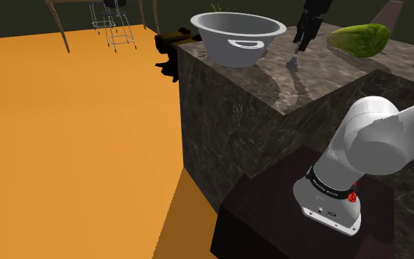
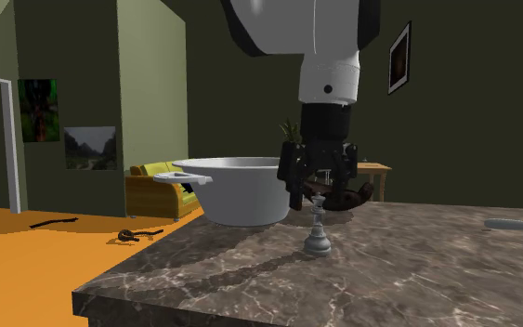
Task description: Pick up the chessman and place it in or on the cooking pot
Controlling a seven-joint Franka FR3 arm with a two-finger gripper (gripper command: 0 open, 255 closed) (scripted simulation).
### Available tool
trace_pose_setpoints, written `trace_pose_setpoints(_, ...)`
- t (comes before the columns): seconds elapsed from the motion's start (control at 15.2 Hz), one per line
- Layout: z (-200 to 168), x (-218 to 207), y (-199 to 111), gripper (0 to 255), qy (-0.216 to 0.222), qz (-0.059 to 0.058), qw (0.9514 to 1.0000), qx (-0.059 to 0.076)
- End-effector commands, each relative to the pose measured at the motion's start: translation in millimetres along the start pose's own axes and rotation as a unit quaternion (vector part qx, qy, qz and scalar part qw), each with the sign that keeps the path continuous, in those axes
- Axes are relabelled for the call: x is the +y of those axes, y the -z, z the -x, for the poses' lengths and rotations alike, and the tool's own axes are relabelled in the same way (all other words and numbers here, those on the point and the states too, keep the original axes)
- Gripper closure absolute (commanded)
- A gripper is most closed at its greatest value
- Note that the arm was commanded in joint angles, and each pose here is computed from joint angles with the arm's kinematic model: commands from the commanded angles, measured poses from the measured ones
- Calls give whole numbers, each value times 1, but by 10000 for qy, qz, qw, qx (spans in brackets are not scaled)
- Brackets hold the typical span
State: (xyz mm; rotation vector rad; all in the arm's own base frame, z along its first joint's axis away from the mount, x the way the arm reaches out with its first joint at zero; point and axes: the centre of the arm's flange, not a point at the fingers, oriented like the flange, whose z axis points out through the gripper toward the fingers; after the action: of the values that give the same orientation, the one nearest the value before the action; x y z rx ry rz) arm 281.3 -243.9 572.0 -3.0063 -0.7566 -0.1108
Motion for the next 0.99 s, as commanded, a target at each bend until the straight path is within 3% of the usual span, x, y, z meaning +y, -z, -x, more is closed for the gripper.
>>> trace_pose_setpoints(0.0, 0, 0, -1, 0, 0, 1, 10000, 1)
trace_pose_setpoints(0.2, 0, 0, -1, 0, 0, 0, 10000, 0)
trace_pose_setpoints(0.26, 0, 0, -1, 255, 0, 0, 10000, 0)
trace_pose_setpoints(0.92, 0, 0, 5, 255, 0, 1, 10000, 1)
